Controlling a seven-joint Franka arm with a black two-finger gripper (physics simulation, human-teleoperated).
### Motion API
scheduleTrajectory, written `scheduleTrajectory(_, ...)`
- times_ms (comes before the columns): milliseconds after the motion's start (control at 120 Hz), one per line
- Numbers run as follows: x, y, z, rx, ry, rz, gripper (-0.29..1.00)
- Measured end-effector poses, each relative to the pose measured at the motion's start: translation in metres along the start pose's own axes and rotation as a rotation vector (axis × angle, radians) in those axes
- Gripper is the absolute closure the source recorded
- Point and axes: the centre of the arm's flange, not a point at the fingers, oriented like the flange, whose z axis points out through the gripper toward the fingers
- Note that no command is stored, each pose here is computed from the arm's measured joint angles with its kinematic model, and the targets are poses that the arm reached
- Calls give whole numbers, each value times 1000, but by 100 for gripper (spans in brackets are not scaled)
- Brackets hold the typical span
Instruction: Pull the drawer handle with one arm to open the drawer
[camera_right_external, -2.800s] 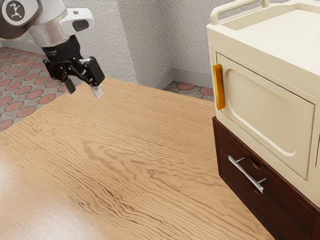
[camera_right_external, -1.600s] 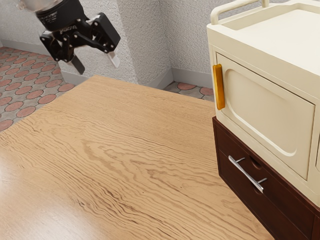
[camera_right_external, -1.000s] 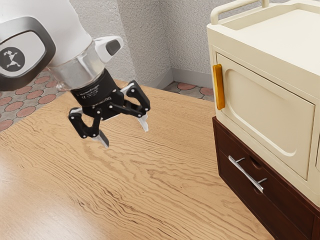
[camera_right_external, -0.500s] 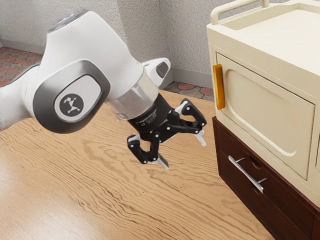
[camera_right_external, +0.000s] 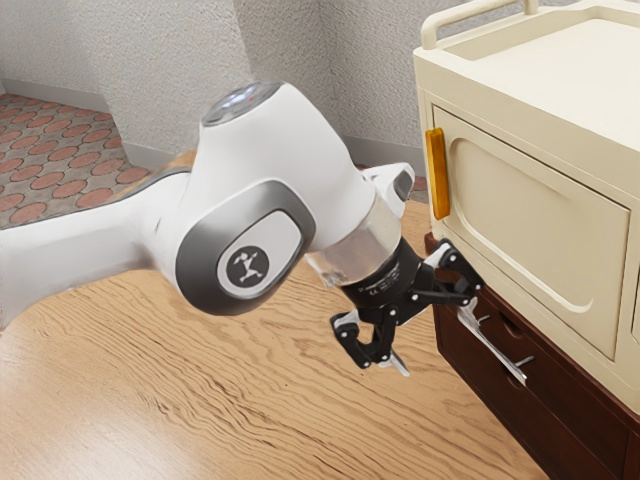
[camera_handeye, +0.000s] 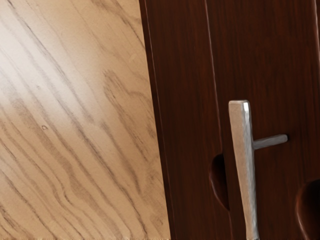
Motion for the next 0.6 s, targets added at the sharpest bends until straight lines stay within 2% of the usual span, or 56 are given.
scheduleTrajectory(283,-3,13,10,-18,0,-36,3)
scheduleTrajectory(600,2,14,29,-8,1,-74,4)
